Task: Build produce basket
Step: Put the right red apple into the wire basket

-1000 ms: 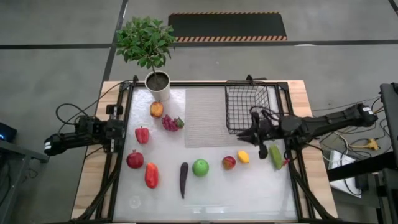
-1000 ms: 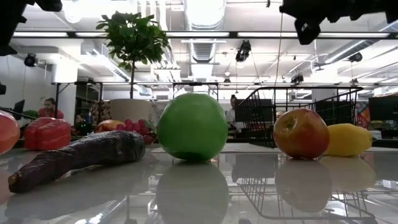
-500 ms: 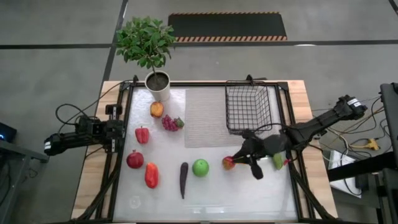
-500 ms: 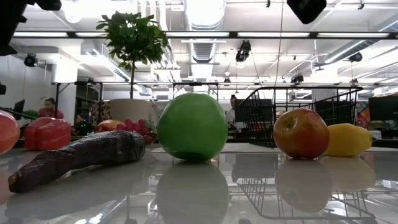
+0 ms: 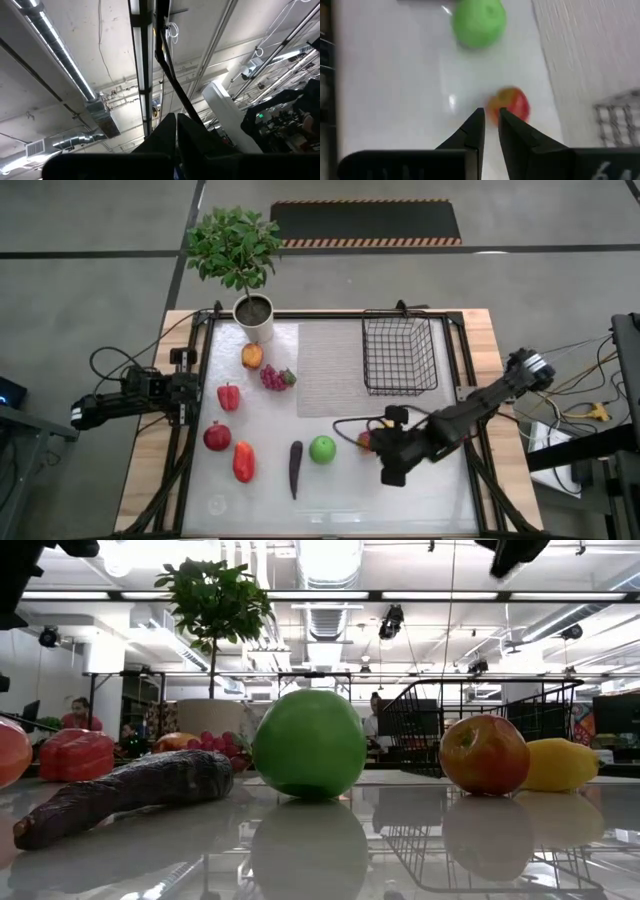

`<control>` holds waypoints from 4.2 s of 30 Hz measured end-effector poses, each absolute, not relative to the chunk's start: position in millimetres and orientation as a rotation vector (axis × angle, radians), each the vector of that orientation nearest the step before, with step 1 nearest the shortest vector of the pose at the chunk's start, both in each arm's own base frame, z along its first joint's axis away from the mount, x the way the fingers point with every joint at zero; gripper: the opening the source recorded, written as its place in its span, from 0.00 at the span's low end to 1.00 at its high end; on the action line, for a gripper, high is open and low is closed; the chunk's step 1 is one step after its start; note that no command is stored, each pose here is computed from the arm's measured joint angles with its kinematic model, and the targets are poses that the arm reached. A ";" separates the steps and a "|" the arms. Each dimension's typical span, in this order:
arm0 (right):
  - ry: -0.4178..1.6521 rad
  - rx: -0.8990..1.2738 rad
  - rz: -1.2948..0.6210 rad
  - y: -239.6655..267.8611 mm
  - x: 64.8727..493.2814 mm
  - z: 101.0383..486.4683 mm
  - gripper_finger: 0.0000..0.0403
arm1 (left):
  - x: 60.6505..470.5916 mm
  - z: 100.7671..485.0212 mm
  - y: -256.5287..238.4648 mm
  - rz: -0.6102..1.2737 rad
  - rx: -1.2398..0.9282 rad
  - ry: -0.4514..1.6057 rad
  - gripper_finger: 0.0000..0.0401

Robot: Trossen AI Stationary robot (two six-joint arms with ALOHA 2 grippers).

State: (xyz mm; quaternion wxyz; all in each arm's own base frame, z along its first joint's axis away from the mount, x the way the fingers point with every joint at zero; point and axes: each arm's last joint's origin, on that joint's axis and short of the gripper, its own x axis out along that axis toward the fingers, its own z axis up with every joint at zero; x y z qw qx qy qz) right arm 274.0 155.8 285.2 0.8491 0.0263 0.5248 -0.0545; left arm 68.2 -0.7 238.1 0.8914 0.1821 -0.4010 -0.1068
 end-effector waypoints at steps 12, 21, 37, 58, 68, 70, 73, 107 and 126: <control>1.411 -0.231 -0.136 169.0 305.6 257.4 0.45 | 66.3 240.0 -1.1 -0.216 0.394 -0.859 0.00; 1.523 -0.443 -0.027 161.5 326.2 225.3 0.69 | 64.9 241.0 -1.3 -0.196 0.439 -0.882 0.00; 1.604 -0.457 0.105 140.1 342.9 209.3 0.78 | 64.9 241.1 -1.4 -0.195 0.442 -0.884 0.00; 1.621 -0.392 0.231 128.7 357.4 188.5 0.78 | 64.9 241.0 -1.4 -0.196 0.441 -0.883 0.00; 1.653 -0.405 0.260 129.9 359.1 178.4 0.70 | 64.9 241.0 -1.4 -0.196 0.440 -0.883 0.00; 1.653 -0.401 0.253 129.9 359.1 178.4 0.67 | 64.9 241.0 -1.4 -0.196 0.440 -0.884 0.00; 1.653 -0.399 0.251 129.8 359.1 178.5 0.64 | 64.9 241.0 -1.4 -0.196 0.440 -0.883 0.00; 0.212 0.016 -0.558 51.0 337.9 285.1 0.64 | 63.6 242.2 -1.6 -0.193 0.445 -0.900 0.00; 0.303 0.332 -1.024 -55.5 261.8 258.7 0.64 | 62.9 242.7 -1.7 -0.192 0.449 -0.909 0.00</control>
